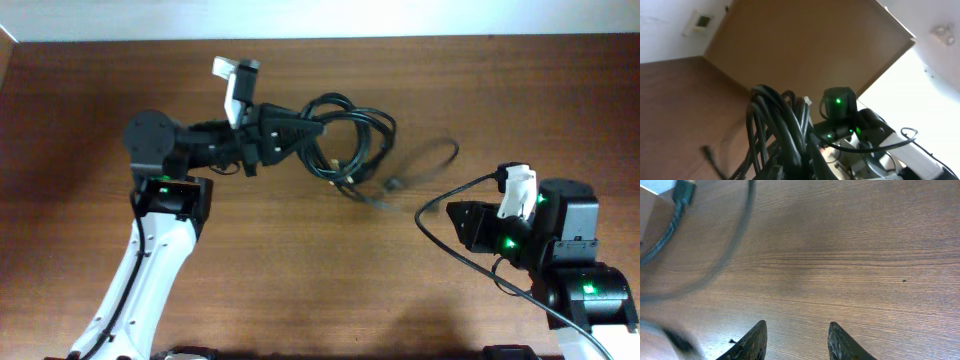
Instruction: Untangle cables
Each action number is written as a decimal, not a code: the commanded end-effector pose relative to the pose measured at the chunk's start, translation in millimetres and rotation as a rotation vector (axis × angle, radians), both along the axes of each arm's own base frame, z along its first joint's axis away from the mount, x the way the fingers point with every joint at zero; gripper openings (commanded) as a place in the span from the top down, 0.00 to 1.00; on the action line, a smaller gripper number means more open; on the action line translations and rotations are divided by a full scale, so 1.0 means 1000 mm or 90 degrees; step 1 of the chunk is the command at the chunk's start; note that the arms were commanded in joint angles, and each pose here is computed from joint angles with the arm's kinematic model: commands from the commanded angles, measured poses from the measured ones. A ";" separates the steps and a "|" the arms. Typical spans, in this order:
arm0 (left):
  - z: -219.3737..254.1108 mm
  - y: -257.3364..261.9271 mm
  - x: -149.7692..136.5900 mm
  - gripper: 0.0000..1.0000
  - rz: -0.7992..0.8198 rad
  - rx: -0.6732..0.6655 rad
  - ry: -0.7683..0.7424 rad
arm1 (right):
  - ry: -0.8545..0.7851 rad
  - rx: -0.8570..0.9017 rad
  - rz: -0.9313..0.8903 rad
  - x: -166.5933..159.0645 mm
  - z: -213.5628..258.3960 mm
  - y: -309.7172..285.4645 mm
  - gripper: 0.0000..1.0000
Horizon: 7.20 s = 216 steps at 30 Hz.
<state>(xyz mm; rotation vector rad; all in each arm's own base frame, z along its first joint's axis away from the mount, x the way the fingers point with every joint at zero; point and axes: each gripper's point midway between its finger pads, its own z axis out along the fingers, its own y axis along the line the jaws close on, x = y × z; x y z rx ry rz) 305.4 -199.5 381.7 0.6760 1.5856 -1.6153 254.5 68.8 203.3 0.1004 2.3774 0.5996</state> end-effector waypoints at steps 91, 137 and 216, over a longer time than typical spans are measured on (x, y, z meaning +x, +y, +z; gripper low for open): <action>-0.069 -0.126 -0.158 1.00 -0.357 0.062 -0.305 | -0.368 -0.039 0.453 -0.038 0.070 0.068 0.96; -0.146 -0.094 -0.059 1.00 0.016 0.301 0.230 | -0.290 -0.005 0.385 -0.035 0.062 0.062 0.96; -0.130 -0.110 -0.024 1.00 0.190 0.255 0.244 | 0.055 0.236 -0.015 0.017 0.020 0.036 0.19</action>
